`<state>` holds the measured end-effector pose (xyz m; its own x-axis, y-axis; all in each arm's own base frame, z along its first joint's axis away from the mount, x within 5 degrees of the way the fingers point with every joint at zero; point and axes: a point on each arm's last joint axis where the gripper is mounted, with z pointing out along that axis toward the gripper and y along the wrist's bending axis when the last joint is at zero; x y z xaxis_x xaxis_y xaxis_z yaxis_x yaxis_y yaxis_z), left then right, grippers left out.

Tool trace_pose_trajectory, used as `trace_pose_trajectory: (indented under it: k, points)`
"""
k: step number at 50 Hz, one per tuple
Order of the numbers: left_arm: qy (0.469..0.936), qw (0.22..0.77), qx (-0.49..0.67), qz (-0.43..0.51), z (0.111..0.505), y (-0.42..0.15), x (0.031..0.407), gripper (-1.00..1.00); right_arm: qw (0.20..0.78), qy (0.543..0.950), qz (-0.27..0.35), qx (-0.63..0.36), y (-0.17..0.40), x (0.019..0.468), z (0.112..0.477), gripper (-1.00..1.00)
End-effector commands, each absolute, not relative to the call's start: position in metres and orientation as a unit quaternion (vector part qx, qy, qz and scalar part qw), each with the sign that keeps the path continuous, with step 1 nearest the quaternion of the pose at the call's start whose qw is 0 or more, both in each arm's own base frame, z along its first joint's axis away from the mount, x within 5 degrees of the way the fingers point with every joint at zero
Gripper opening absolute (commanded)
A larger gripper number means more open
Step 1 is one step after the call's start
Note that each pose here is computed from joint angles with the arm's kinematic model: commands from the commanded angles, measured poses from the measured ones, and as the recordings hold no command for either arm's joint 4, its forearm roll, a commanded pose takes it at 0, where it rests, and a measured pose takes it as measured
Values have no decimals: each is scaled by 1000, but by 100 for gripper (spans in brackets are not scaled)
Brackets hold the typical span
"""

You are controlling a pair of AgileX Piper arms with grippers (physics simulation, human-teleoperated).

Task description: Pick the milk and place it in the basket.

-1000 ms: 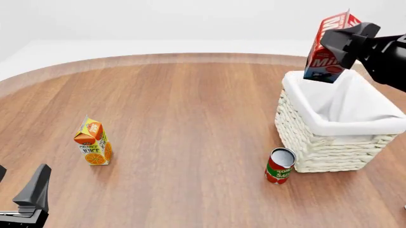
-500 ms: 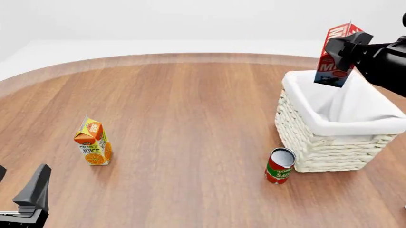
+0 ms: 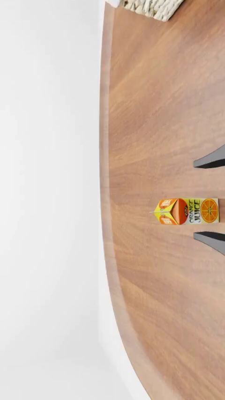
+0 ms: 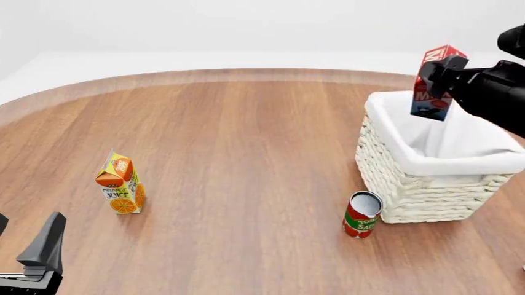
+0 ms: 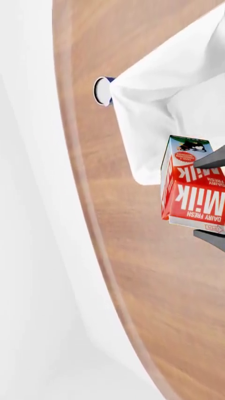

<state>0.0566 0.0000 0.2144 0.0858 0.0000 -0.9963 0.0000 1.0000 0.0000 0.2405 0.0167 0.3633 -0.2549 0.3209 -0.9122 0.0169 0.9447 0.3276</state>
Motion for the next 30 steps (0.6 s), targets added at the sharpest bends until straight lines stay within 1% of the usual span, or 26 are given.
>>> trace_pose_trajectory:
  k: [1,10,20,30]
  points:
    - [676,737,0,0,214,0,57,100,610,775,113,124,6,252,360,-100]
    - [676,737,0,0,214,0,57,100,603,776,118,144,2,258,354,-100]
    - [676,737,0,0,214,0,57,100,598,780,107,148,-2,265,355,-100]
    - [676,737,0,0,214,0,57,100,592,784,103,159,-8,274,347,-100]
